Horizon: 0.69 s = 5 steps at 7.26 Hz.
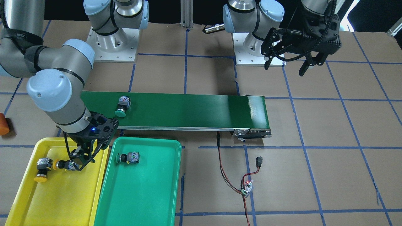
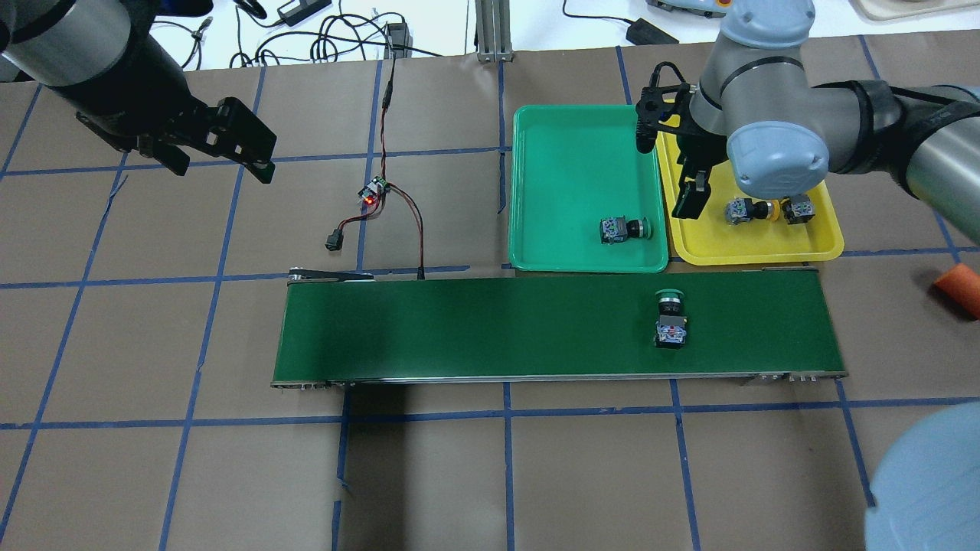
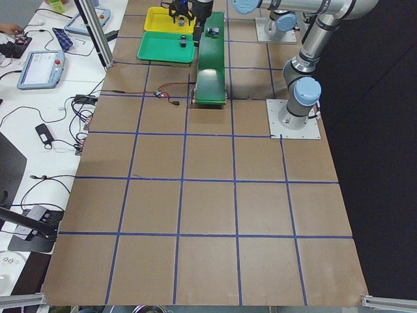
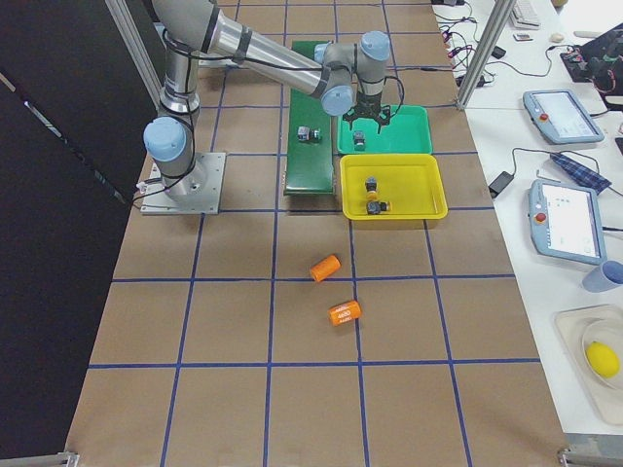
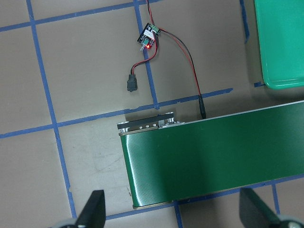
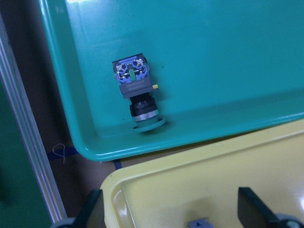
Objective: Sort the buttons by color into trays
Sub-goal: 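Return the right gripper to the belt and grasp the other green button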
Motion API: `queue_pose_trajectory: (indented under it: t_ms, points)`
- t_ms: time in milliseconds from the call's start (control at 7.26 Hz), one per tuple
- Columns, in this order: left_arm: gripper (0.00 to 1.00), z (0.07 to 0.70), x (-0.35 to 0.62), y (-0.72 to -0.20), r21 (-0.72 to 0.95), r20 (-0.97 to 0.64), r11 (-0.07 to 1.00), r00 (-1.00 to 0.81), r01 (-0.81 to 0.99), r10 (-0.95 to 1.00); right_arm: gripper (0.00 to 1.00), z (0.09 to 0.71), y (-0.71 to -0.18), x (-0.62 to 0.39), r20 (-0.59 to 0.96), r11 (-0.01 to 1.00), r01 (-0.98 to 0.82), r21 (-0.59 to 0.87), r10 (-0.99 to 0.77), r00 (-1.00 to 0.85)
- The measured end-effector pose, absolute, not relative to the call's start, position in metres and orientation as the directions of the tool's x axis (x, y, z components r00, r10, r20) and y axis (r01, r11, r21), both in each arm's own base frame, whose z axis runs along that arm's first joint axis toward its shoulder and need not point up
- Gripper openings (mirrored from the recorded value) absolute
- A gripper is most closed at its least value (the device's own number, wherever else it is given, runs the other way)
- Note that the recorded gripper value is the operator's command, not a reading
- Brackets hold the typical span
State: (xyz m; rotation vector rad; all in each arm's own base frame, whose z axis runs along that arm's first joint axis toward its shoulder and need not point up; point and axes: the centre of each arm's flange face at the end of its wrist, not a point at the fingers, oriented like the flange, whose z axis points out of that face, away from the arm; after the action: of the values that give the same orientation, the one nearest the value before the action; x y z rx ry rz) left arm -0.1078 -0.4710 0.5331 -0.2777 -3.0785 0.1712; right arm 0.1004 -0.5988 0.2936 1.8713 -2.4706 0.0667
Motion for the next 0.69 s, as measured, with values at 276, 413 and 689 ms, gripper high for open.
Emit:
queue_pose_trajectory:
  t_ms: [276,413,689]
  points:
    - [1.00,0.533,-0.108,-0.471,-0.114,0.036,0.978,-0.983,0.176,0.181,1.00,0.311,-0.593,0.087,0.078,0.504,-0.863,-0.031,-0.860,-0.505]
    - [1.00,0.533,-0.108,-0.471,-0.114,0.036,0.978,-0.983,0.175,0.181,1.00,0.317,-0.587,0.082,0.078,0.630,-0.775,-0.045,-0.771,-0.632]
    - [1.00,0.532,-0.108,-0.471,-0.113,0.036,0.978,-0.983,0.175,0.180,1.00,0.318,-0.557,0.076,0.064,0.791,-0.609,-0.056,-0.606,-0.793]
